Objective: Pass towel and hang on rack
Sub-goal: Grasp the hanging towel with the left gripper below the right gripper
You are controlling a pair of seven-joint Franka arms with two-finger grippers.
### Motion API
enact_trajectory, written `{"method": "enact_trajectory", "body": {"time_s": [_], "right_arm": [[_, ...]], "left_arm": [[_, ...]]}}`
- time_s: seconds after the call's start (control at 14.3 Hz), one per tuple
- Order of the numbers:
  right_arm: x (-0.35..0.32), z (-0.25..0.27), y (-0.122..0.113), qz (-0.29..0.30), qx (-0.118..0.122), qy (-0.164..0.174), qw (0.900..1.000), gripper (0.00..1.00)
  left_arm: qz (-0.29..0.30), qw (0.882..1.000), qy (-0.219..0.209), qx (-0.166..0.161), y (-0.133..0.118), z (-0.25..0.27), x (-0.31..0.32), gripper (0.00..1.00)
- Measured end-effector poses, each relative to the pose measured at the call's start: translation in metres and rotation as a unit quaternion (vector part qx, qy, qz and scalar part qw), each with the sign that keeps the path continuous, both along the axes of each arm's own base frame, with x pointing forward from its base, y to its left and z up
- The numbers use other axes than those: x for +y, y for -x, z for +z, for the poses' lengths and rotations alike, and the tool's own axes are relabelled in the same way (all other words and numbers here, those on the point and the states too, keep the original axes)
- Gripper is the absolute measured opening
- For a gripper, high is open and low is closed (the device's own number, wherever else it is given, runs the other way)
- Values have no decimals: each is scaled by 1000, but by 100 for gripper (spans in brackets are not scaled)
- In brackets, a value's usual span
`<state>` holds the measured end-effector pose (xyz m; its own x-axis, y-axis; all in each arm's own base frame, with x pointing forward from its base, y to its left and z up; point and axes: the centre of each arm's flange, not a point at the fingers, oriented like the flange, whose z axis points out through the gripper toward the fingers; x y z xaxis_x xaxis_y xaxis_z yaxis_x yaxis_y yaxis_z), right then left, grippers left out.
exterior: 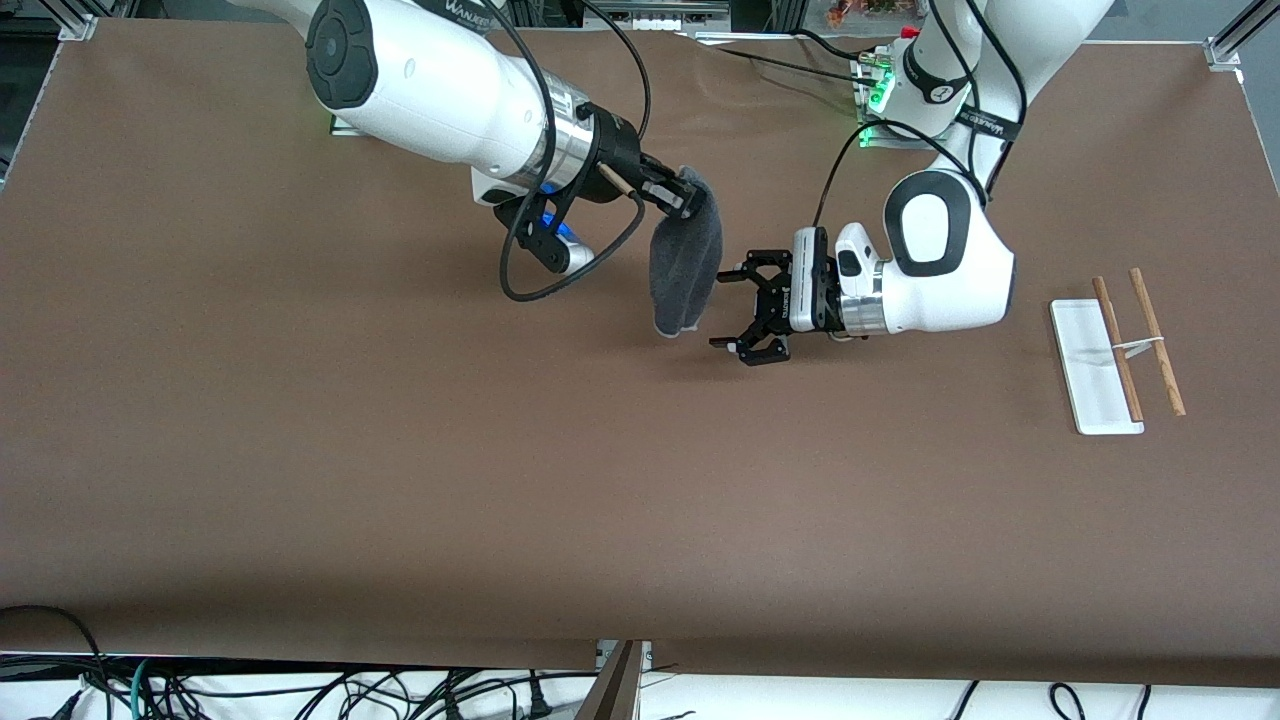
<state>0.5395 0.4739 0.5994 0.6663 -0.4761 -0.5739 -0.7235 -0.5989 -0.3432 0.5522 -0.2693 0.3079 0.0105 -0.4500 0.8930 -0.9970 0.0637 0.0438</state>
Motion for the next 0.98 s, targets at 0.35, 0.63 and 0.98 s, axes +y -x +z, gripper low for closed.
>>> {"method": "enact_trajectory", "body": {"time_s": [0.35, 0.63, 0.98], "right_arm": [[-1, 0, -1, -3, 0, 0, 1000, 2], [-1, 0, -1, -4, 0, 0, 1000, 2], [-1, 0, -1, -4, 0, 0, 1000, 2]], "left_arm": [[8, 999, 31, -26, 10, -21, 3, 100], [11, 997, 48, -52, 11, -46, 5, 100], [5, 996, 57, -61, 12, -46, 1, 94]]}}
